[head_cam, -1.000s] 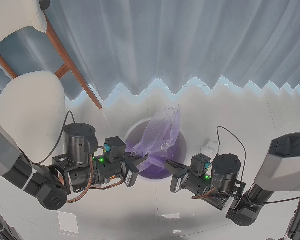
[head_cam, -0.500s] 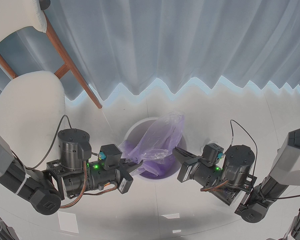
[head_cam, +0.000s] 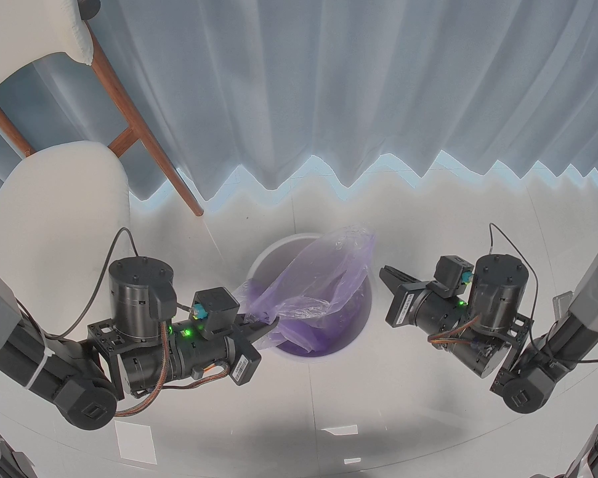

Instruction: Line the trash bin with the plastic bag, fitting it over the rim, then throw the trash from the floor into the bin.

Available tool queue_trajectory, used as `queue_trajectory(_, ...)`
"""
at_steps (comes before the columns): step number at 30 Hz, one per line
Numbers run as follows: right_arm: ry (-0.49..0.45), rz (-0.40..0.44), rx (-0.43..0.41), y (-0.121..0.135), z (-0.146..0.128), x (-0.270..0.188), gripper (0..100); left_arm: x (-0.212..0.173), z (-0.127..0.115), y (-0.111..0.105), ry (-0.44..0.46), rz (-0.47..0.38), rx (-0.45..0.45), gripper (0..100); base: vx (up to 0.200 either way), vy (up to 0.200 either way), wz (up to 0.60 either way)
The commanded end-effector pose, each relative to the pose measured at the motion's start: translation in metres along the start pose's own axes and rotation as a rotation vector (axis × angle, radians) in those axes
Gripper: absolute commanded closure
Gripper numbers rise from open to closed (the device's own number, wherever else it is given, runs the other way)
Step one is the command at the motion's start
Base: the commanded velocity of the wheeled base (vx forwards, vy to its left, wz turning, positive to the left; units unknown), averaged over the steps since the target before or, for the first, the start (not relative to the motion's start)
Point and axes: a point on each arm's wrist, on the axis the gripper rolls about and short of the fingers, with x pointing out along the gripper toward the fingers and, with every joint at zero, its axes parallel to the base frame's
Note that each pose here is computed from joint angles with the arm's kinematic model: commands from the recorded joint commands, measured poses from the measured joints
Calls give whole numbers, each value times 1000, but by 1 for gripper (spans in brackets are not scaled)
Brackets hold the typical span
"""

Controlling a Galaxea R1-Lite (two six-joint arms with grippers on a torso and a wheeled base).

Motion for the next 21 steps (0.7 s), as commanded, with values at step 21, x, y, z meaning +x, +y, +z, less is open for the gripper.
queue_trajectory(21,160,-72,83,22,114,-3,100,3,2,-14,14,30,41,100,0,0,0)
